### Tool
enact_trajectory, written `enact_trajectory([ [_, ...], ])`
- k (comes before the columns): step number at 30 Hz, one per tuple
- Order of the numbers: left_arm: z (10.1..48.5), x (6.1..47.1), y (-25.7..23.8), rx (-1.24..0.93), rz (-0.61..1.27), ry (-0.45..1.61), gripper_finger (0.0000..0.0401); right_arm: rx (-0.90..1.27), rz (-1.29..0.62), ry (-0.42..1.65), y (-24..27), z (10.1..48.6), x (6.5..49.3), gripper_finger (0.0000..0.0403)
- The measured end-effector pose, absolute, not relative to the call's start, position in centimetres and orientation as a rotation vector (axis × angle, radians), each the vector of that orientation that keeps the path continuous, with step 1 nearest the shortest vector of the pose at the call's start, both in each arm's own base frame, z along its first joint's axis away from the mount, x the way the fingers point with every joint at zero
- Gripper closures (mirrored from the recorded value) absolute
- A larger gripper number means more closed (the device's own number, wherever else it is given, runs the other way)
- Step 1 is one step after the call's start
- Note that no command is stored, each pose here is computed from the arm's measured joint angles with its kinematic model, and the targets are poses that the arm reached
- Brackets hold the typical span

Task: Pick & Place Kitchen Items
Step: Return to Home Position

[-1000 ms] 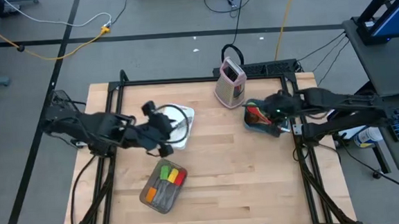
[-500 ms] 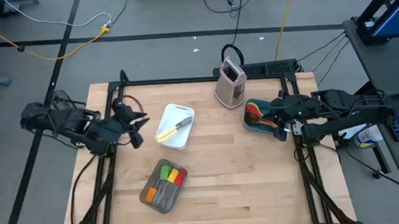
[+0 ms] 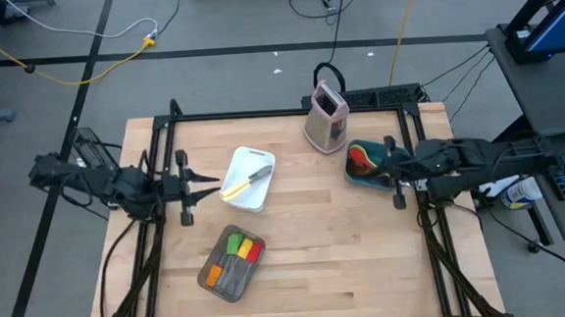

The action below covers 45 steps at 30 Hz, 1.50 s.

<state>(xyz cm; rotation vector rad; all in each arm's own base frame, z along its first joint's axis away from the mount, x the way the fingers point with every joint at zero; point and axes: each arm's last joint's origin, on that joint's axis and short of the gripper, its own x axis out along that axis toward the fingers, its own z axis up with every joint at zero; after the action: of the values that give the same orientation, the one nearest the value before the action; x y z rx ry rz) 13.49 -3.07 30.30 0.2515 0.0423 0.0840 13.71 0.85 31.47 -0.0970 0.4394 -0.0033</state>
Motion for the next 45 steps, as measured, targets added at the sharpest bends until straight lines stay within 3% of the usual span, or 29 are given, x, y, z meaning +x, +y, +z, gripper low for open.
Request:
enact_trajectory([
  [21, 22.9, 12.0, -2.3, 0.217, 0.140, -0.103, 0.0304, -0.130, -0.015, 0.115, 0.4, 27.4, 8.9, 0.0399],
  [45, 22.7, 9.3, -1.5, 0.270, 0.164, -0.161, 0.0304, -0.086, -0.024, -0.051, 0.1, 26.6, 5.0, 0.0399],
])
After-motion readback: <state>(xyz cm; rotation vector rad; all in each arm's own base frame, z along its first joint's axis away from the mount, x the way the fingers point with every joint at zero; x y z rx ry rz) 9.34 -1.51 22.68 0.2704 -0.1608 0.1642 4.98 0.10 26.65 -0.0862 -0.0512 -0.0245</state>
